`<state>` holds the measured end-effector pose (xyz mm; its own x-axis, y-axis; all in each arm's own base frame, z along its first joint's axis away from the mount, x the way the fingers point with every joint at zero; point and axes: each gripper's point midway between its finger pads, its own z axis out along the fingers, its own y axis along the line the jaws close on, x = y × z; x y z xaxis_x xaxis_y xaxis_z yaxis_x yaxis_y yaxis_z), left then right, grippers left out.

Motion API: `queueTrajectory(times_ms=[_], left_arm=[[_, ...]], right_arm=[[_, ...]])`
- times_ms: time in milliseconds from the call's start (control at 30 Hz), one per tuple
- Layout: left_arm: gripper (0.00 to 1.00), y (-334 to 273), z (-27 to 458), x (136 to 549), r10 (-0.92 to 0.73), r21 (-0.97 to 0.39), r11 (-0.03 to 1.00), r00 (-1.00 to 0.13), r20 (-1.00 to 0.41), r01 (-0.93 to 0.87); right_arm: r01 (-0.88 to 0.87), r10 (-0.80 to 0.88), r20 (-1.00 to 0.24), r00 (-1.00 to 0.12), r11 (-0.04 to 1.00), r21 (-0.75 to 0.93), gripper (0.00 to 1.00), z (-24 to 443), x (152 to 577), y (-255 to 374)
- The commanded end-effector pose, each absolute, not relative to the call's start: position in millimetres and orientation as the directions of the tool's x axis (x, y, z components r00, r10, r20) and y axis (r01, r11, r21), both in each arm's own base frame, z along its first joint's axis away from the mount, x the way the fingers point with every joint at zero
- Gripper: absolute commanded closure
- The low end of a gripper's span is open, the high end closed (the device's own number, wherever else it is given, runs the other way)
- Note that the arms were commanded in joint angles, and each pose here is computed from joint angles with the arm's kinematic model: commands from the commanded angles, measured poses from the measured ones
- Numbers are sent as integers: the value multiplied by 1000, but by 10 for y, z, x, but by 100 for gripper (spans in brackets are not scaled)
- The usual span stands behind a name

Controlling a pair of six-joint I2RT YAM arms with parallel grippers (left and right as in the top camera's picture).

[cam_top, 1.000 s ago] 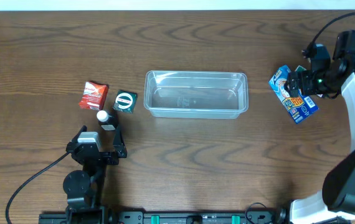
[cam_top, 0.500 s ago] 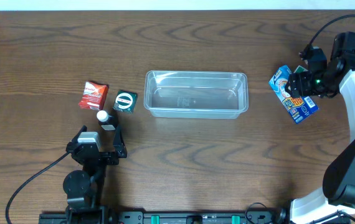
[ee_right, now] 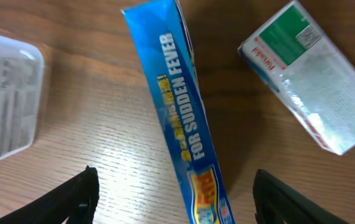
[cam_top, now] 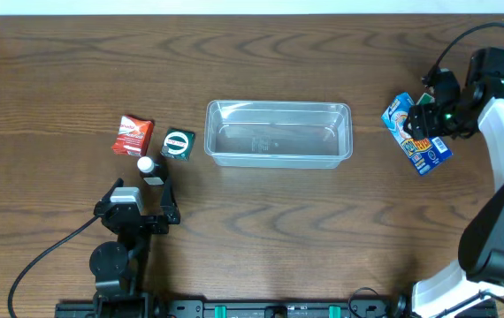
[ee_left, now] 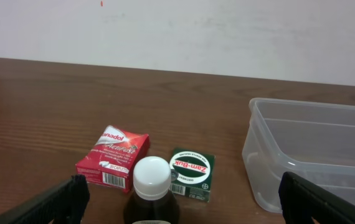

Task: Pack container
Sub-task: 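Move right gripper to the blue Kool Fever box and grasp it, then lift the blue box with right gripper and carry it over container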

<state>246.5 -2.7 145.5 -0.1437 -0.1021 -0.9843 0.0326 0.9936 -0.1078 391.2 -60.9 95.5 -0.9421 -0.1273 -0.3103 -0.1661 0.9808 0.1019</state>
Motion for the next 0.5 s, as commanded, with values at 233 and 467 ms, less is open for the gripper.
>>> queueTrajectory(times_ms=[233,467], left_arm=[[2,-36,1285,2451,-102,-110,993,-195,-976,34],[2,-36,1285,2451,-102,-110,993,-195,-976,34]], right_arm=[[-163,-127,-274,-953,980,113,48,776,3890,-645],[-157,-120,-272,-955,981,116,79,775,3887,-643]])
